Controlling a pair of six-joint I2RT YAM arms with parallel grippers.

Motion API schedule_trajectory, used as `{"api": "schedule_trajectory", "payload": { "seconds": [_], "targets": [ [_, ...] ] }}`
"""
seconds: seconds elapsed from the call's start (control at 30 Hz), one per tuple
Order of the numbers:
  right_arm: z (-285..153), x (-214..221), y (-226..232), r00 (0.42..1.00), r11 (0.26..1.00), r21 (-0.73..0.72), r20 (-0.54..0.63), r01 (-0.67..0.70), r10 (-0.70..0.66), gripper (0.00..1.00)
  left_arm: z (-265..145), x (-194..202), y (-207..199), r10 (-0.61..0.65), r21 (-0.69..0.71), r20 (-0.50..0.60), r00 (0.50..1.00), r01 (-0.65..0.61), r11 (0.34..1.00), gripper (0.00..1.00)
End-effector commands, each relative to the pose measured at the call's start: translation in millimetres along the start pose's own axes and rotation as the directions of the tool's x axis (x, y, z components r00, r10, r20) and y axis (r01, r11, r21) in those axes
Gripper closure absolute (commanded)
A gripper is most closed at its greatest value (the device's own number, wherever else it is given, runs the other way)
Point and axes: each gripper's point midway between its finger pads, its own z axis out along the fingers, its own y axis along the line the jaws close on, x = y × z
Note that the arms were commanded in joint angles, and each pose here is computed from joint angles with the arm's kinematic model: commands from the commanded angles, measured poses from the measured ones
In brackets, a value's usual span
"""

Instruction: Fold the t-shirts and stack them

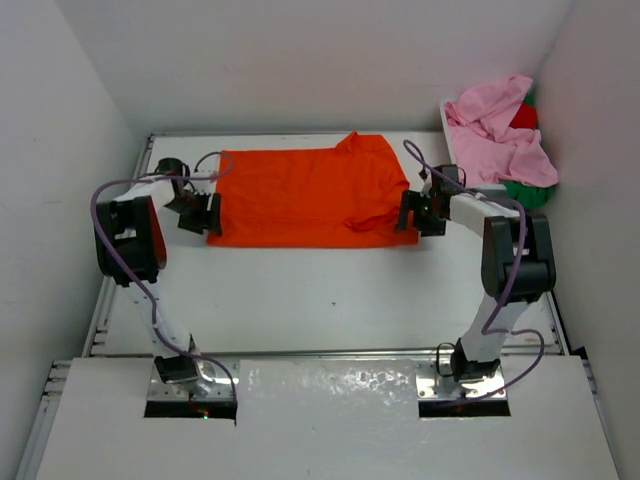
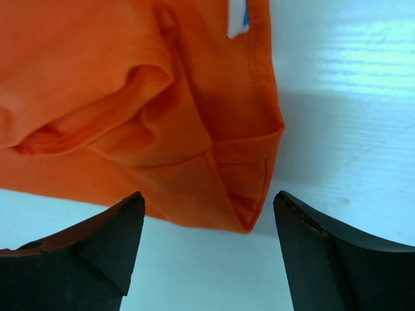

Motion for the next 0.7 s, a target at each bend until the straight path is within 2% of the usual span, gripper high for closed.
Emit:
{"api": "schedule_trajectory", "payload": {
  "seconds": [0.0,0.07,0.13,0.17,0.2,0.23,0.27,0.3,0.4,0.53,0.6,0.67],
  "targets": [
    [12,4,-5,0.995,0.995,-0.019,-0.005,-0.097,0.097,0.24,12,-3,-7,-0.014,0.065,0.007,1.0,0.014,0.998,0.4],
    [17,8,-11,0.991,0.991,-0.014,-0.003,-0.13,0.13,0.25,20,5,-11,-0.013,0.077,-0.012,1.0,0.014,0.997,0.41],
    [20,14,-13,0.989,0.989,-0.015,-0.015,-0.149,0.149,0.37,26,13,-13,-0.015,0.083,-0.036,0.999,0.018,0.996,0.53],
    [23,18,-10,0.988,0.987,-0.038,-0.034,-0.154,0.153,0.44,29,17,-16,-0.019,0.098,-0.047,0.999,0.023,0.995,0.65],
    [24,19,-7,0.987,0.985,-0.056,-0.033,-0.16,0.159,0.57,31,21,-17,-0.021,0.109,-0.058,0.998,0.027,0.994,0.7],
    [25,25,-4,0.985,0.982,-0.077,-0.047,-0.17,0.167,0.64,31,24,-21,-0.024,0.135,-0.065,0.998,0.033,0.99,0.84],
    [24,22,-2,0.985,0.981,-0.085,-0.033,-0.173,0.171,0.7,31,25,-24,-0.023,0.149,-0.069,0.997,0.033,0.988,0.93],
    [22,22,-3,0.984,0.981,-0.085,-0.028,-0.177,0.175,0.82,31,26,-25,-0.014,0.157,-0.07,0.997,0.025,0.987,1.0],
    [14,23,-3,0.981,0.977,-0.085,-0.013,-0.195,0.195,1.0,24,27,-26,-0.001,0.158,-0.066,0.998,0.011,0.987,1.0],
    [0,51,-2,0.976,0.975,-0.073,-0.071,-0.211,0.206,1.0,4,48,-19,-0.005,0.117,-0.125,0.992,0.02,0.993,1.0],
    [-12,65,-3,0.974,0.975,-0.052,-0.083,-0.217,0.212,1.0,-8,63,-10,0.004,0.061,-0.147,0.989,0.005,0.998,1.0],
    [-20,97,-11,0.961,0.97,0.001,-0.133,-0.244,0.242,1.0,-20,78,1,0.036,-0.028,-0.185,0.982,-0.042,0.999,1.0]
  ]
}}
